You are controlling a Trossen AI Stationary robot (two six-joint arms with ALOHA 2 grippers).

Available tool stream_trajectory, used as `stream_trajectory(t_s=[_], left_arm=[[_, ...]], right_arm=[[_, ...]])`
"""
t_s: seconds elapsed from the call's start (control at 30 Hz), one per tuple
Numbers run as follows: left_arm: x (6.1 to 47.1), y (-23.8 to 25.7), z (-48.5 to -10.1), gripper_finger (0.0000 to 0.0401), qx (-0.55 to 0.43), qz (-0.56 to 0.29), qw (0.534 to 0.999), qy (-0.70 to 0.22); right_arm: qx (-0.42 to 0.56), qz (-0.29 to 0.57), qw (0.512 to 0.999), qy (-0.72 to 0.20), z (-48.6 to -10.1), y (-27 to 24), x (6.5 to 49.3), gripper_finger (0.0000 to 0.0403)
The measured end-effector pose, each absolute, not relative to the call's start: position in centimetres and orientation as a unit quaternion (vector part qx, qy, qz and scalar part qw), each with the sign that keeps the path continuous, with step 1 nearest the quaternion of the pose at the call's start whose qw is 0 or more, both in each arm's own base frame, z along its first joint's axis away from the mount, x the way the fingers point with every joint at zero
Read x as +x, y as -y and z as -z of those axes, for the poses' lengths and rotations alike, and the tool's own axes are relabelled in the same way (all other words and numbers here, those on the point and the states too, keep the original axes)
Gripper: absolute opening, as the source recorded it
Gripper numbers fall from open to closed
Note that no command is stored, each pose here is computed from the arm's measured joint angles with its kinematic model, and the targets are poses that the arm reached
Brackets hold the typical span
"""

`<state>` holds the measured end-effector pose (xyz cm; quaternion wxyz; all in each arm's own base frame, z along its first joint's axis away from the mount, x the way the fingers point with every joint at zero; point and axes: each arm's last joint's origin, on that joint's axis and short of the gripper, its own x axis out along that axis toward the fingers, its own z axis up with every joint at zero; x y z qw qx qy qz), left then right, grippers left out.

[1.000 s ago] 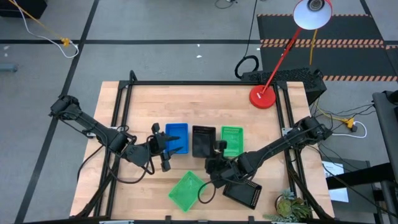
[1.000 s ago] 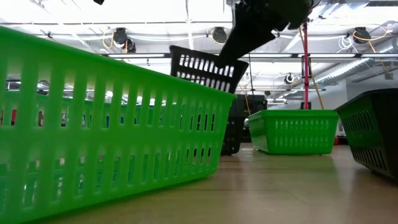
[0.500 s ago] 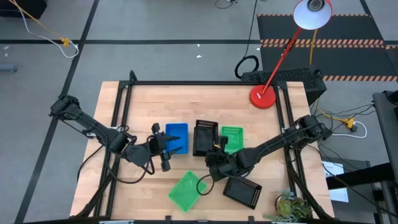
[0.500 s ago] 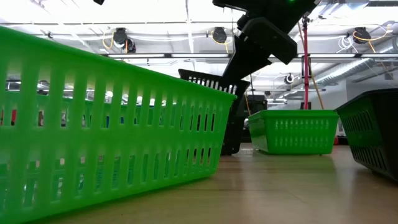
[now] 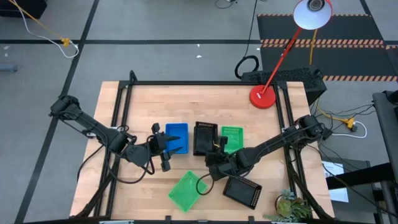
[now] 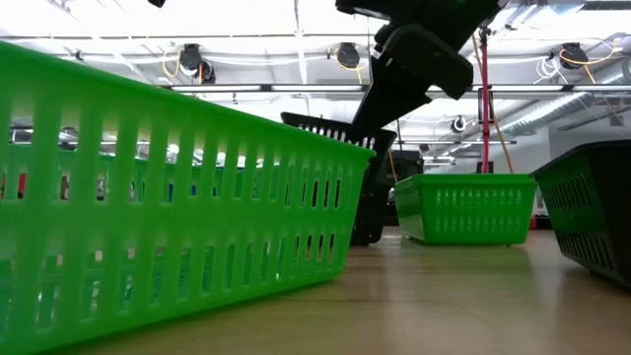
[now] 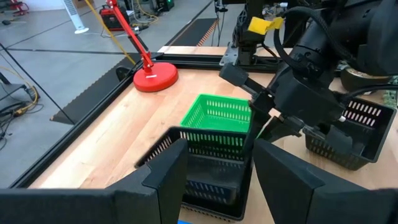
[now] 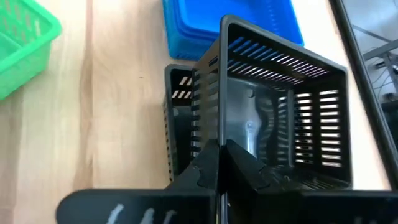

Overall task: Stack baskets by color
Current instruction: Stack the top black bin on the middle black bin, then stack the bottom green bin on the green bin

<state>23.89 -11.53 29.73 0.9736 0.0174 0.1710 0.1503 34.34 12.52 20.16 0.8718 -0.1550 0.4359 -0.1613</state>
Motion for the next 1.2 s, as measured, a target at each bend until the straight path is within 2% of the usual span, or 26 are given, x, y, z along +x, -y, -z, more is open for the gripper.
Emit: stream_trajectory(t_s=[0.4,0.83,1.2], left_arm=[[23.9,11.5,-29.7,0.0186,0.017,-0.15,0.974,-0.171],[23.9,11.5,-29.7,0.0186,0.018,-0.15,0.973,-0.172],[24.3,11.8,-29.1,0.0186,0.024,-0.151,0.972,-0.18]], right_arm=[[-0.162,0.163,0.864,-0.448,-19.3,-12.0,34.1,0.0006],[-0.129,0.147,0.875,-0.442,-18.3,-10.8,34.5,0.0097],[-0.123,0.128,0.9,-0.398,-20.4,-11.6,34.4,0.0114]])
